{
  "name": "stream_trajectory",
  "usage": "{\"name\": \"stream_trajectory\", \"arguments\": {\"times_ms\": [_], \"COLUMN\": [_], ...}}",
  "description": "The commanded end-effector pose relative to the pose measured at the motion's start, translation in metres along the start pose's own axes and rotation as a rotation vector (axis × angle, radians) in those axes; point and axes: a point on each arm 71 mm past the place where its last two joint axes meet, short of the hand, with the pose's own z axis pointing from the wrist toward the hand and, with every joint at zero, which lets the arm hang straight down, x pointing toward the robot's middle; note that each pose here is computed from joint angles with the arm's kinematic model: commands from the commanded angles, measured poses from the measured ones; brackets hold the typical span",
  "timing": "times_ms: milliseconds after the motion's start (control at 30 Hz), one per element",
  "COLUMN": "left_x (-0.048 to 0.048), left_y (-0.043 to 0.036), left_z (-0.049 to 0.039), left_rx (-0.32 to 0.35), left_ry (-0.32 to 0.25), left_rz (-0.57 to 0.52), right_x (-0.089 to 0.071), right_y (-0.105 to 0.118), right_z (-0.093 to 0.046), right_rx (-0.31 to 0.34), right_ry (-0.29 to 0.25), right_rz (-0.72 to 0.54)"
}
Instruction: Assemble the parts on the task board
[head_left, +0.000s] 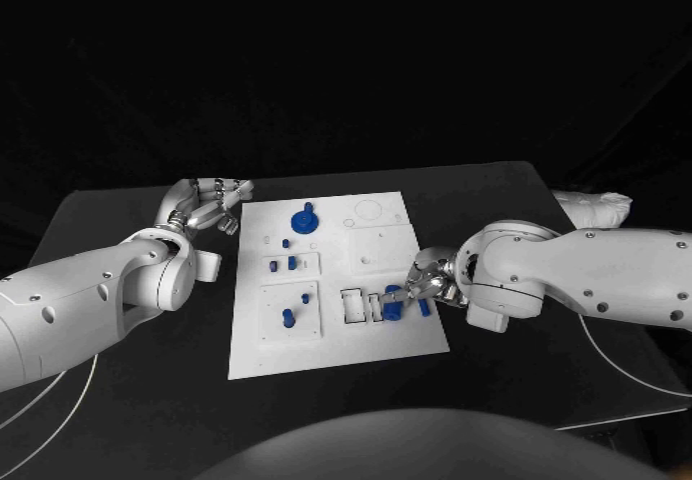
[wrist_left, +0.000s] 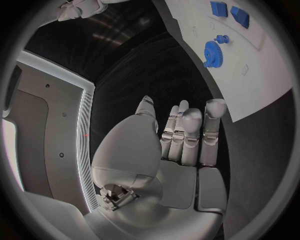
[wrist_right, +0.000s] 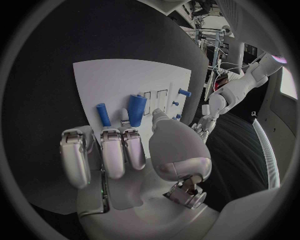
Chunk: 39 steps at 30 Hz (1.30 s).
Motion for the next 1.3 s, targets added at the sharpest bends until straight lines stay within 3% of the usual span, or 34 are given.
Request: {"name": "stream_trajectory", "arguments": {"times_ms": [33,833,1300], "left_x": [0.0027,0.0024,0.0026], "left_y": [-0.0015,-0.0012,-0.0012], "left_z": [0.0004,0.0005,0.0007], "left_rx": [0.01,0.008,0.007], "left_ry": [0.019,0.02,0.021], "left_rz": [-0.006,-0.007,-0.007], "right_x": [0.002,0.008,0.008], "right_y": [-0.004,0.001,0.006], "right_z": [0.002,0.011,0.012], "right_rx": [0.073,0.081,0.079], "right_ry": [0.01,0.015,-0.017], "right_rz": [-0.016,-0.035,-0.089]}}
